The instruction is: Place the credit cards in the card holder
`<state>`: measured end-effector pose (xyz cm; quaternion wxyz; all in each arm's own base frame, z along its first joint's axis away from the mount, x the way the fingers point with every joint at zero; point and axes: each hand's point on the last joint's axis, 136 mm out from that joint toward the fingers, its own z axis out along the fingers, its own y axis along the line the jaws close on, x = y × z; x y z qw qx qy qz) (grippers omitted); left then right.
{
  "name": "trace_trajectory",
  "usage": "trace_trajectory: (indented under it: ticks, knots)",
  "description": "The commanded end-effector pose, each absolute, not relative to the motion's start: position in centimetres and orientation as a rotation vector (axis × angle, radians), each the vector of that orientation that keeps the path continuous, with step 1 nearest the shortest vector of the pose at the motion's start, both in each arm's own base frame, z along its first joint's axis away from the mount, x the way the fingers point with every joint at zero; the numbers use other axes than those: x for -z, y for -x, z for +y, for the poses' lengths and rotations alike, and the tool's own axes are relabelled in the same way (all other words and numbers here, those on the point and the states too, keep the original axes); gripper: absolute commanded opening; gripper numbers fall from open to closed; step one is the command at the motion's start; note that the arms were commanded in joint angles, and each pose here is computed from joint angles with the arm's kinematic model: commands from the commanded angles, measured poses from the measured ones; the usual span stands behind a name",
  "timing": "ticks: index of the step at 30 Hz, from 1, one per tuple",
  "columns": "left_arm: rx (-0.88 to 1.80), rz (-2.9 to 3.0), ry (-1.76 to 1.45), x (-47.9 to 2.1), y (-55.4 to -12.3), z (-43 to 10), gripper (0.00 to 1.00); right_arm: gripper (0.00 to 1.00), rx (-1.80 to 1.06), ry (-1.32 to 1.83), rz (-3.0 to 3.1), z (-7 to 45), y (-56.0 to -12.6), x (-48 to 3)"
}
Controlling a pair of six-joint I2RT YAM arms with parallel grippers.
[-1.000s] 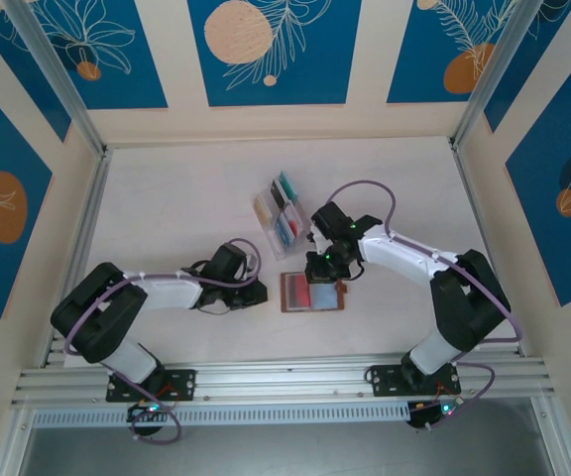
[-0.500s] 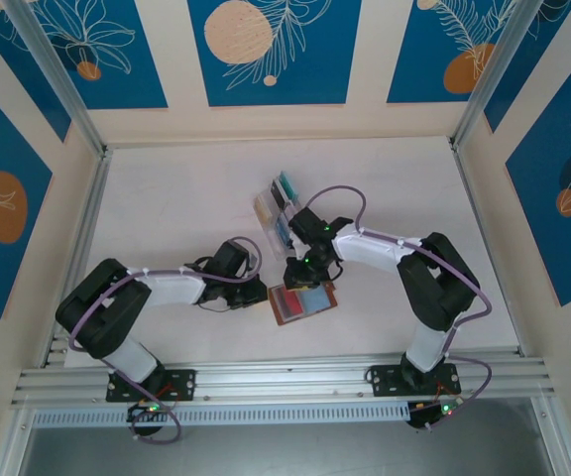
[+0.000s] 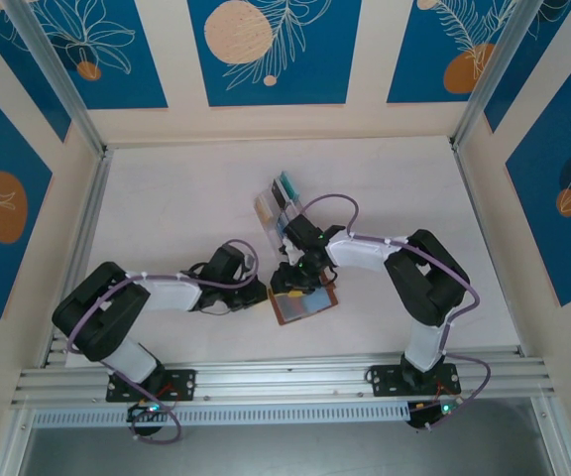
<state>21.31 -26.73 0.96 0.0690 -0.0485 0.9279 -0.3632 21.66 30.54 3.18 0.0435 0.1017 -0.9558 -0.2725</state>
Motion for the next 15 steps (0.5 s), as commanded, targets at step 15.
trace_trajectory:
  ticks: [15]
  knots:
    - [1.043, 2.838, 0.230, -0.3, -20.0, -21.9, 0.13, 0.60, 0.797, -0.426, -2.955, 30.2, -21.6, -6.7]
